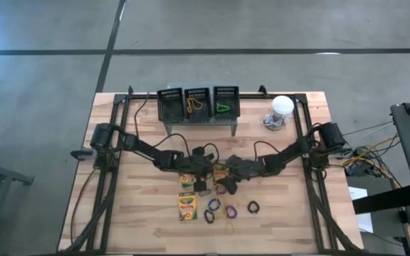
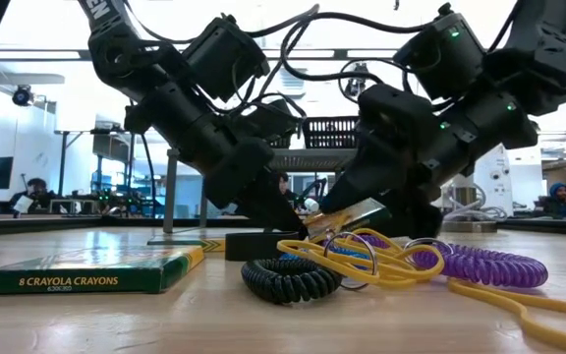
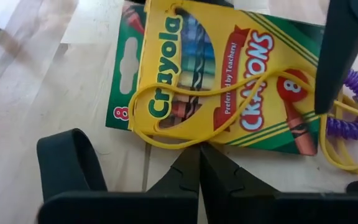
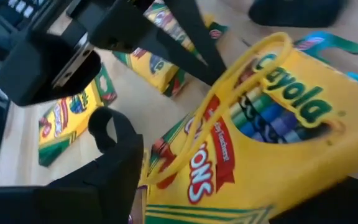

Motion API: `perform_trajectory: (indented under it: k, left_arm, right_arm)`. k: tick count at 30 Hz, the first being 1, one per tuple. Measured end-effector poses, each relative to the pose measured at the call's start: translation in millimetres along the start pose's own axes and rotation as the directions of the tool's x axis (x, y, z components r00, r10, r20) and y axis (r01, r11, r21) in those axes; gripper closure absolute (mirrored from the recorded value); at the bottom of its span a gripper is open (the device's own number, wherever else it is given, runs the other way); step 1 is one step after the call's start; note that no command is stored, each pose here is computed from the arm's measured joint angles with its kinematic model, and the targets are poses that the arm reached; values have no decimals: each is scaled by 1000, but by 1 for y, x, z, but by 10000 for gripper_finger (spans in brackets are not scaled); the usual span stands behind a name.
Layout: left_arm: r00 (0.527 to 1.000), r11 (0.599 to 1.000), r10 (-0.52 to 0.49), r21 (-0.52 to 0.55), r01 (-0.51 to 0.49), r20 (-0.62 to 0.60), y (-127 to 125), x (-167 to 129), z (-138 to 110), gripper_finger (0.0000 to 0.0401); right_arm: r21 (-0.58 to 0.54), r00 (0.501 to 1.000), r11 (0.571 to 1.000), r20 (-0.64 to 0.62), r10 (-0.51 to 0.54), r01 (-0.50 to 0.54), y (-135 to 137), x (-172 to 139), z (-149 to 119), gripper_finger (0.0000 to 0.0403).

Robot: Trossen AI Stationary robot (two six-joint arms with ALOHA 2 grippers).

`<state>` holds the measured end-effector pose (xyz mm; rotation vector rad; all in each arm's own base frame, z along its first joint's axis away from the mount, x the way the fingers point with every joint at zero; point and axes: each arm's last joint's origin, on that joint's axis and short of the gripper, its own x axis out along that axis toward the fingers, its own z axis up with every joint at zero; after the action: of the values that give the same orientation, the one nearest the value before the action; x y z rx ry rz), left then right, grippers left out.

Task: Pick & Place Office Desk Supplies
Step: Put the top left crayon box of into the left black bin

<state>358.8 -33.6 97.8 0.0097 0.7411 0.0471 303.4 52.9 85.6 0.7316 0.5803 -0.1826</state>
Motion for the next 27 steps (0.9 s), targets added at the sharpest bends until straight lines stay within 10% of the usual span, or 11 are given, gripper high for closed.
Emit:
perform_trajectory:
  k: [9,27]
  left_arm:
    - [1000,1000,17,2,-17,-4,1,-14,12,395]
    - [961,1000,8,-11,-5,278,13,-149,64,395]
  right_arm:
    - [-119,991,989,111,-80,93,7,-6,-5,223]
    - [-449,905,843,415,-95,294,57,-23,-36,360]
